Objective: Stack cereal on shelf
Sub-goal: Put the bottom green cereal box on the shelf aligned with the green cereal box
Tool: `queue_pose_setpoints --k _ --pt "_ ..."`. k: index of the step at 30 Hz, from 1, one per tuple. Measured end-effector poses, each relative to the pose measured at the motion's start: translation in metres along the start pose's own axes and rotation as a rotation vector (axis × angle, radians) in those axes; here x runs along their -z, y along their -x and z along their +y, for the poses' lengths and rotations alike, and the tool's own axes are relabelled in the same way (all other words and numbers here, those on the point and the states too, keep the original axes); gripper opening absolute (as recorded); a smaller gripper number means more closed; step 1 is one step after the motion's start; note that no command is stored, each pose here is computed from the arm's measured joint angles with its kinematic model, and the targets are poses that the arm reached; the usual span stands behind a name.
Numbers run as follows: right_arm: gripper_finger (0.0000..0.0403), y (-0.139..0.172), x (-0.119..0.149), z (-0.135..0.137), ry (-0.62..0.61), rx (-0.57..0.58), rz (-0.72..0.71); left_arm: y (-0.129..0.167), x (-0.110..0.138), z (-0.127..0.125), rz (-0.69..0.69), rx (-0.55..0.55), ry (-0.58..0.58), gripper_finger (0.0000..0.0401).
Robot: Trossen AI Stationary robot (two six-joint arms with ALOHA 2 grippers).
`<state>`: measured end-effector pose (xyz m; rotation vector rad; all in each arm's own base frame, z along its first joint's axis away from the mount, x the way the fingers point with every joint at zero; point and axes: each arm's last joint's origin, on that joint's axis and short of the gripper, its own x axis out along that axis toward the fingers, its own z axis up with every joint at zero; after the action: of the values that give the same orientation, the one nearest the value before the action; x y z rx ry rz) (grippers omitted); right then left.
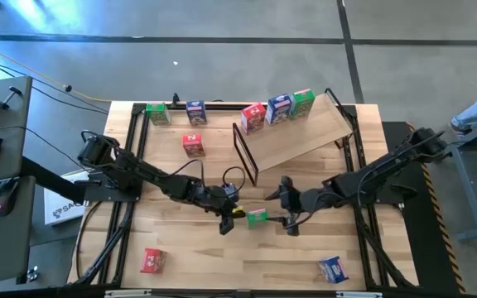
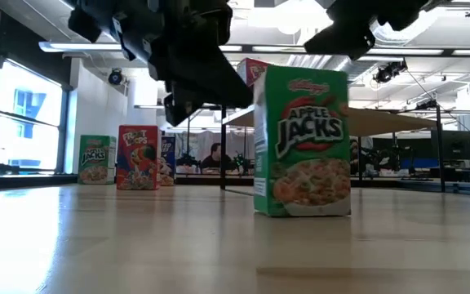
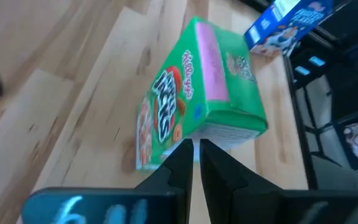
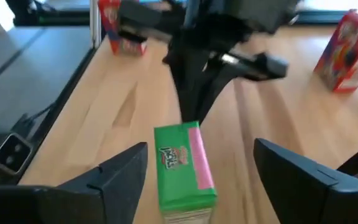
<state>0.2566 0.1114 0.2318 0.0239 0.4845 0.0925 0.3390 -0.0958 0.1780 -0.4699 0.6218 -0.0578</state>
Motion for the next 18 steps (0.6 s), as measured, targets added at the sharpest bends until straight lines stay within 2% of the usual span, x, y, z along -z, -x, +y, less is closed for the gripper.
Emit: queue_pose_setpoints --k 5,10,15,18 --pt "0.0291 -0.010 -0.013 0.007 -0.047 0.004 0.133 -0.003 -0.003 0.002 -0.023 0.013 -0.010 0.0021" --pt "0.0291 -0.027 -0.019 0.014 -0.007 -0.007 0.294 -0.003 -0.006 0.003 -0.039 0.014 -0.033 0.0021" --pt "0.0291 -0.047 -0.022 0.017 0.027 0.040 0.444 -0.003 -0.008 0.003 -0.062 0.025 -0.057 0.0021" --pt "0.0291 -0.055 -0.024 0.019 0.042 0.067 0.487 -0.003 -0.008 0.002 -0.064 0.026 -0.069 0.0021"
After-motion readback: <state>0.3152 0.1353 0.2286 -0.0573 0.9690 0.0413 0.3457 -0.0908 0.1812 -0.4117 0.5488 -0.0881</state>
